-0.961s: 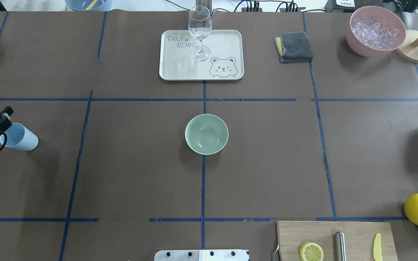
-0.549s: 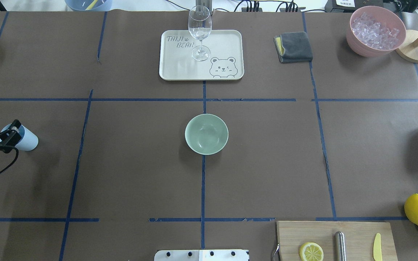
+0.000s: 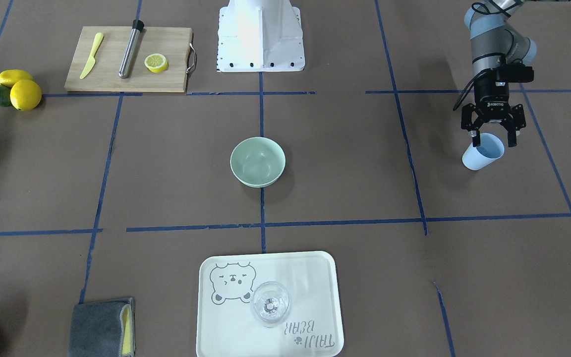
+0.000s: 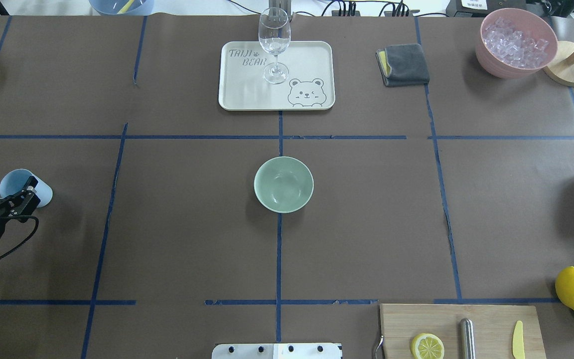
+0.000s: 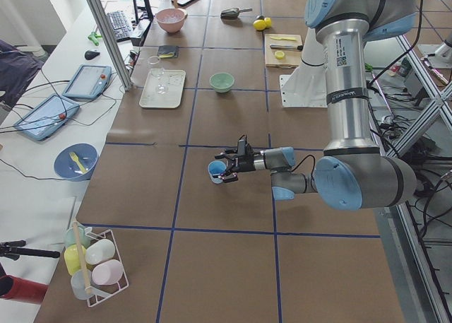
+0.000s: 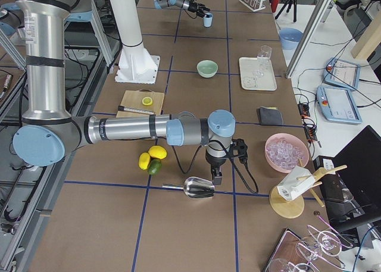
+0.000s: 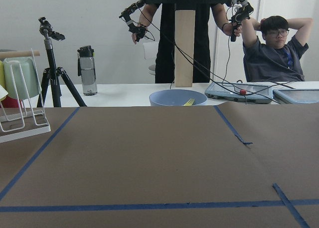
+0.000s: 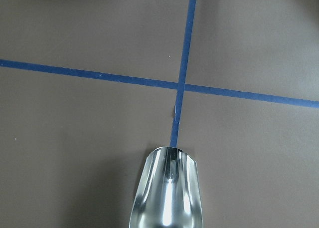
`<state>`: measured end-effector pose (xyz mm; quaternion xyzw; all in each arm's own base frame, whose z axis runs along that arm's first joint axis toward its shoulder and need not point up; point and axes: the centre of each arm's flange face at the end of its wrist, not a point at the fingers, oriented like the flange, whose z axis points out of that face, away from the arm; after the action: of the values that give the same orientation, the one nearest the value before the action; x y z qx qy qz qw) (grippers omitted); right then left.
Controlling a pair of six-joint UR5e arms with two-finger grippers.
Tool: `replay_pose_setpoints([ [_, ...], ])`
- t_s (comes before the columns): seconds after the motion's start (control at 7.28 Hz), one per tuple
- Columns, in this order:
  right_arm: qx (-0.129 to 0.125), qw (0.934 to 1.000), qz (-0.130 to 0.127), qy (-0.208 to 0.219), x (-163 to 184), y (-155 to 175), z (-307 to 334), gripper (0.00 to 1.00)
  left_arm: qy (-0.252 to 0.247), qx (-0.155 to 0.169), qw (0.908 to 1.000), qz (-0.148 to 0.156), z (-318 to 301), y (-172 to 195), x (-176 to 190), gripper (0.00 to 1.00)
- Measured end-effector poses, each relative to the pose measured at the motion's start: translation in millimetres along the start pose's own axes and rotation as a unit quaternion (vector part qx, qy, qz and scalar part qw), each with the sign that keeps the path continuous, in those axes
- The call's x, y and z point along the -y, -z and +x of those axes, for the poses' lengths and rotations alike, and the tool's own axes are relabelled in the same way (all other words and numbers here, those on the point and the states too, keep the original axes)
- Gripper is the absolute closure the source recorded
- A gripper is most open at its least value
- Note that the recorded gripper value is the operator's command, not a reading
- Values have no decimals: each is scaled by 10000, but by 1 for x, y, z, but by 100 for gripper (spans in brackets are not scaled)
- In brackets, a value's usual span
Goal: Pour ice into bowl
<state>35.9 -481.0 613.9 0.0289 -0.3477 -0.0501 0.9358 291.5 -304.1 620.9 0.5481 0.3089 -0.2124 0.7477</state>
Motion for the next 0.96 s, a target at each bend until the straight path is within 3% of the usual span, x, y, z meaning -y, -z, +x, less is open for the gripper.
replay_pose_setpoints([
  [0.96,-8,10000,-1,1,1,0,0,0,-68,46,10000,7,10,-11,-54,0],
])
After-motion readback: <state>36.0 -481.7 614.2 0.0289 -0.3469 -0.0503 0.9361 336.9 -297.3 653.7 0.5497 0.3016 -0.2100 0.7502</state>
